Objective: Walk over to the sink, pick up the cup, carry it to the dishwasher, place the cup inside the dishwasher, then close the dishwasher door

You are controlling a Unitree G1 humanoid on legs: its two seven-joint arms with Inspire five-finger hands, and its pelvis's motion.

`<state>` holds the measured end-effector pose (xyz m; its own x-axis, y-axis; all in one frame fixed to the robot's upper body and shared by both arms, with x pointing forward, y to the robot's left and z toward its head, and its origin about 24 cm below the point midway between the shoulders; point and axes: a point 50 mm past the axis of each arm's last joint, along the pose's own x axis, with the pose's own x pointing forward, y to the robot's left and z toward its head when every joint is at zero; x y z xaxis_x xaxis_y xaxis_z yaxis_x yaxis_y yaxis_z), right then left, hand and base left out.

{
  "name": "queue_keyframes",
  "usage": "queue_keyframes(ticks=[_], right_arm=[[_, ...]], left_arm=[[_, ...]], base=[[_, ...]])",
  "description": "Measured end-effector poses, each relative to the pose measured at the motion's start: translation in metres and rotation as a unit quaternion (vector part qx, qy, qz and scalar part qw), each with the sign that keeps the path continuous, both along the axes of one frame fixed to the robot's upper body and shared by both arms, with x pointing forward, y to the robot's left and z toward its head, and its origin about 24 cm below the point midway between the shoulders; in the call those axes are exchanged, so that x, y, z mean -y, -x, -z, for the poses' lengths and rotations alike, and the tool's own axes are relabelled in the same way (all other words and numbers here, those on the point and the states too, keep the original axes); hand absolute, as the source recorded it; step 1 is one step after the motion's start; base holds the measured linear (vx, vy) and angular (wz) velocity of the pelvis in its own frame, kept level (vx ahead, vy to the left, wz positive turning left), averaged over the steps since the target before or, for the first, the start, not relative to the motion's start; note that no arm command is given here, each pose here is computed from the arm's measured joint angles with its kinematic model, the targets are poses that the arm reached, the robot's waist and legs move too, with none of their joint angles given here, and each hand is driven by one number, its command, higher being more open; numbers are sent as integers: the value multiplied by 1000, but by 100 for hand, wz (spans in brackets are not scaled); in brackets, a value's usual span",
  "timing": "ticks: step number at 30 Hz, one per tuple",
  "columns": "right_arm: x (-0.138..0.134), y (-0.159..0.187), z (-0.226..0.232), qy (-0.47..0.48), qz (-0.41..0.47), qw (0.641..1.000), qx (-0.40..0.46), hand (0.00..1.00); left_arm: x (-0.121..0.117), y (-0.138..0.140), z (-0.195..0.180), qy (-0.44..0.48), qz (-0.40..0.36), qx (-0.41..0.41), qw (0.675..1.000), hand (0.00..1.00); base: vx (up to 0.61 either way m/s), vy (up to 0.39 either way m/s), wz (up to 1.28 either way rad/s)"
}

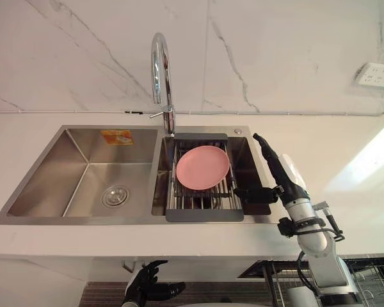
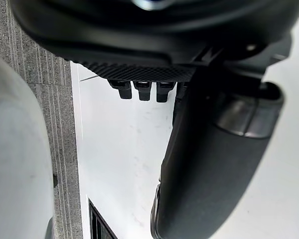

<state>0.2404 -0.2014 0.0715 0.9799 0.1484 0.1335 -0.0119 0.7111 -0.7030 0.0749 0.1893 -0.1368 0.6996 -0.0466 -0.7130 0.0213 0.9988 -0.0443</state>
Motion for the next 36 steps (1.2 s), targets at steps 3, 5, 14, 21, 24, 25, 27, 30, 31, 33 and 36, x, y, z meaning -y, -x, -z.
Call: queue_keyframes(ticks=[3,5,14,21,24,25,27,30,31,33,36], right_arm=[[-2,-3,1,20,-1,1000,0,100],[-2,-4,1,40,-2,999,0,100],[-13,-15,1,111,-20,994,2,100],[-17,-22,3,150,-31,988,-2,100],[-20,-26,4,177,-41,983,-3,100],[-21,-26,4,183,-42,982,-2,100],[-23,-30,5,206,-46,977,-3,100],[-25,-34,7,229,-47,972,-11,100],[-26,-35,8,234,-48,971,-12,100],[-27,-39,10,252,-47,966,-17,100],[-28,-40,10,271,-47,961,-15,100]], left_arm=[[0,0,0,0,1,0,1000,100],[0,0,0,1,1,0,1000,100],[-1,-2,-1,1,2,2,1000,100],[0,-5,-1,4,6,4,1000,100],[0,-5,-1,4,6,4,1000,100],[0,-5,-1,4,5,4,1000,100],[0,-5,-1,4,5,4,1000,100],[0,-6,-1,6,3,6,1000,100],[-1,-6,-1,6,2,6,1000,100],[-1,-6,-1,8,2,6,1000,100],[-1,-7,-1,9,3,7,1000,100]], base=[[-20,-13,2],[-15,-10,2],[-30,-15,3],[-15,-7,1],[-10,-6,1],[0,0,0],[0,0,0],[-20,-12,3],[-26,-15,4],[-26,-14,4],[-28,-14,5]])
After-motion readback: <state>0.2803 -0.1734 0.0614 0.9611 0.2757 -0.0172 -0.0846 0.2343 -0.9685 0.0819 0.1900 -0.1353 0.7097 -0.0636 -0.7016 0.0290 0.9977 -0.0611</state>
